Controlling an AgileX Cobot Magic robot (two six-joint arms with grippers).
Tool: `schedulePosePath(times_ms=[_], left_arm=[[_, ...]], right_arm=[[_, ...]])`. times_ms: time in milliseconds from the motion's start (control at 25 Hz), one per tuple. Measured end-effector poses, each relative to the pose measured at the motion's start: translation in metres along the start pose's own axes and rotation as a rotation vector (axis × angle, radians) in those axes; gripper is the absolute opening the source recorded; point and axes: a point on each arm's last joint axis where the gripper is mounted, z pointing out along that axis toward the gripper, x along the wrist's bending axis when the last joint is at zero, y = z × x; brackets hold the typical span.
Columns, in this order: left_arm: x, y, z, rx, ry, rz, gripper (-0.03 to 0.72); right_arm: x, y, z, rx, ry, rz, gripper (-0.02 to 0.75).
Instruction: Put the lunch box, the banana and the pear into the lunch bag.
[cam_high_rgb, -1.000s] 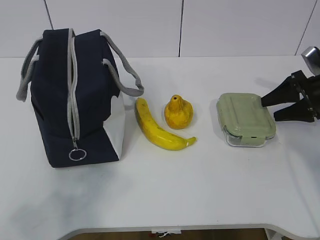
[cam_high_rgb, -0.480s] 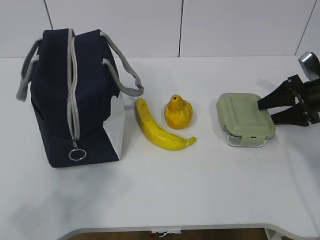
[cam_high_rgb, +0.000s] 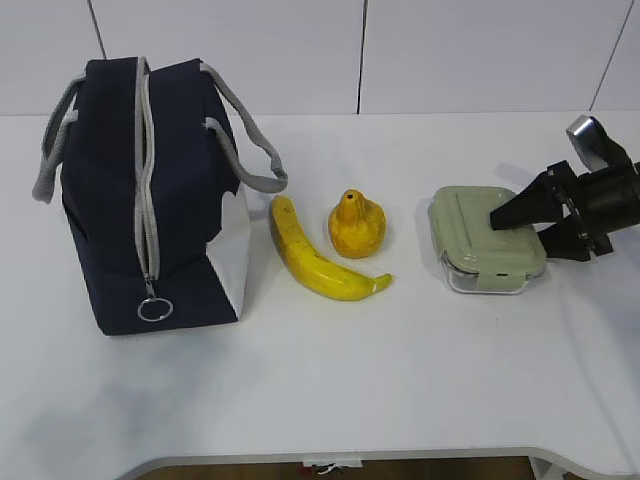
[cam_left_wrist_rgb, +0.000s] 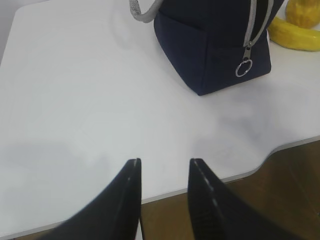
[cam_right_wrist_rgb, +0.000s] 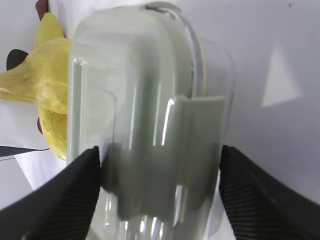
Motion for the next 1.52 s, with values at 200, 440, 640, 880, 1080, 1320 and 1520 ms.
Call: schedulePosePath(times_ms=[200,440,640,880,1080,1320,1520], left_arm=[[0.0,0.0,0.0,0.0,0.0,0.0,0.243],[0.0,0.0,0.0,0.0,0.0,0.0,0.243],[0.0,0.0,0.0,0.0,0.0,0.0,0.243],[0.0,0.0,0.0,0.0,0.0,0.0,0.243],[0.0,0.0,0.0,0.0,0.0,0.0,0.243],[0.0,0.0,0.0,0.0,0.0,0.0,0.243],[0.0,0.0,0.0,0.0,0.0,0.0,0.243]], right_arm=[[0.0,0.0,0.0,0.0,0.0,-0.007,0.582],[0.0002,0.0,0.0003,0.001,0.0,-0.009,0.582],[0.0005,0.0,0.0003,0.0,0.003,-0.008,0.528],[0.0026,0.0014,-0.0001,-0.009,0.023,-0.002,0.408],[0.0026,0.0013,-0.0001,-0.009,0.023,0.002,0.394],[0.0029,0.0018,-0.0001,-0.014,0.027,0.022,0.393],[0.0028,0.0016,-0.0001,-0.012,0.026,0.065,0.391]])
